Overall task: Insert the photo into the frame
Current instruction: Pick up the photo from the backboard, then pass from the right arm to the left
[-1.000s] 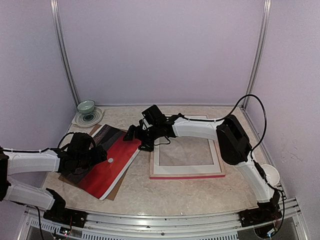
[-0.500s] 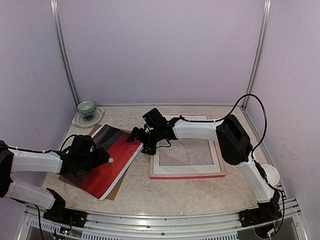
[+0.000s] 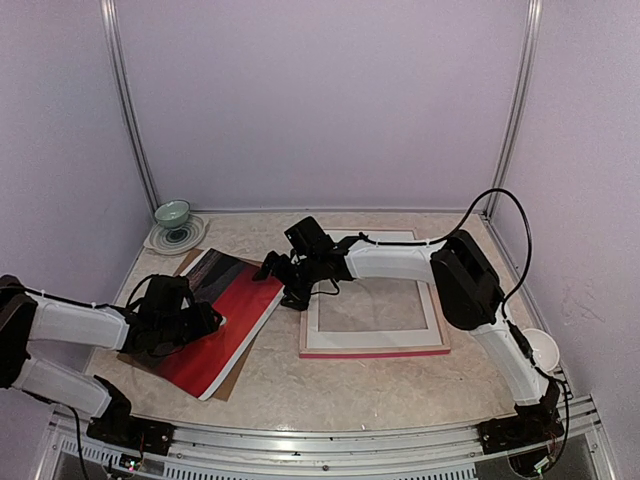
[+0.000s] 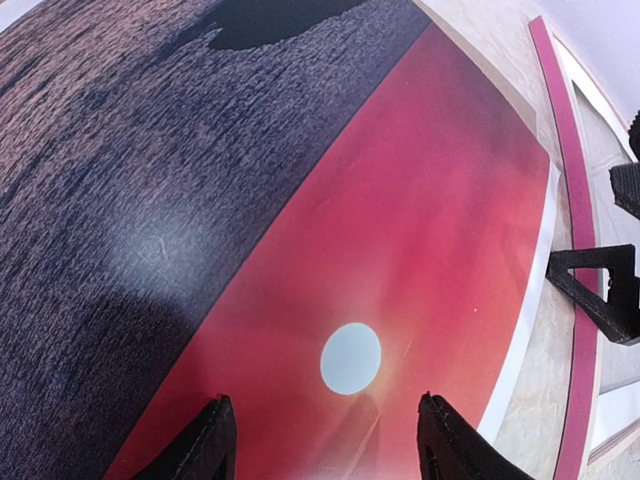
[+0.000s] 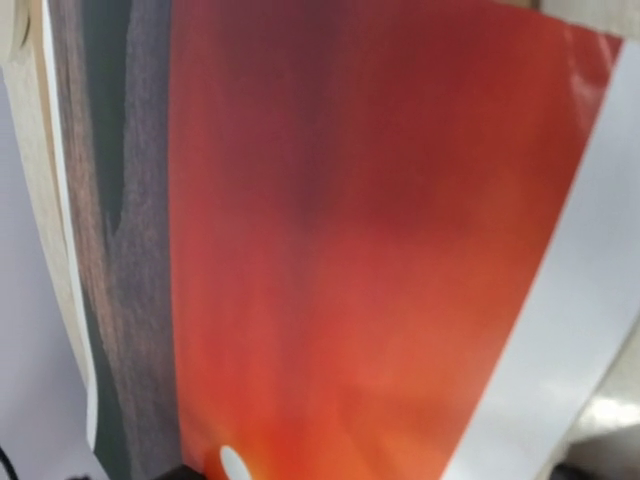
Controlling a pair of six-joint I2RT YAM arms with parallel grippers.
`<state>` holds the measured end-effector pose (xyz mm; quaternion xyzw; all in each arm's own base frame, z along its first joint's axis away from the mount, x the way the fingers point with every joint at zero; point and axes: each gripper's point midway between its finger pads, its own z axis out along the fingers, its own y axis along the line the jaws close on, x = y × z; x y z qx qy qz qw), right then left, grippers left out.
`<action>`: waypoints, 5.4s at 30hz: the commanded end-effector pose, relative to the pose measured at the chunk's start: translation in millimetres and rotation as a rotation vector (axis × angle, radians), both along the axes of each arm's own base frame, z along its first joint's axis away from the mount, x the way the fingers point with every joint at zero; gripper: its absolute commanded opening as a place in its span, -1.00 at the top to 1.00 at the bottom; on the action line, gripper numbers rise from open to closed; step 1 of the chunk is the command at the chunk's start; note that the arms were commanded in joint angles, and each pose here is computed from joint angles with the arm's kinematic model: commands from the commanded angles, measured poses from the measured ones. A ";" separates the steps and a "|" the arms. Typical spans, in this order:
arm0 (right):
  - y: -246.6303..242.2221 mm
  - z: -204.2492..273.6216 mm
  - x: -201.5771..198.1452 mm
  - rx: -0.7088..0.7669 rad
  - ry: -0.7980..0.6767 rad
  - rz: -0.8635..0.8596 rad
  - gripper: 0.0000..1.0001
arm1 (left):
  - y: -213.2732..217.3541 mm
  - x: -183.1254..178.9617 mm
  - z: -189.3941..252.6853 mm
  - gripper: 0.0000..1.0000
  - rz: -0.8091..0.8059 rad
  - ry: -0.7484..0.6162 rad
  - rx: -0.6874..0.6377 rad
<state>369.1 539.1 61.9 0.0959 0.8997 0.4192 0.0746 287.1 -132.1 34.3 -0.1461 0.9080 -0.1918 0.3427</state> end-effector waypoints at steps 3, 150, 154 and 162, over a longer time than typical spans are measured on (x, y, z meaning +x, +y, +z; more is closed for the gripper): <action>2.7 -22.2 -0.9 0.007 0.039 -0.032 -0.98 | -3.2 -5.8 -12.3 -0.21 -0.027 0.034 -0.014; -34.2 44.0 -47.5 0.368 -0.036 0.173 -0.05 | -129.5 -65.0 40.3 0.88 -0.353 0.013 0.879; -44.8 58.7 -42.2 0.355 -0.081 0.170 -0.38 | -130.7 -64.4 49.6 0.88 -0.347 0.002 0.860; -61.2 91.3 -44.9 0.366 -0.183 0.216 -0.72 | -138.0 -61.8 83.9 0.87 -0.333 -0.041 0.775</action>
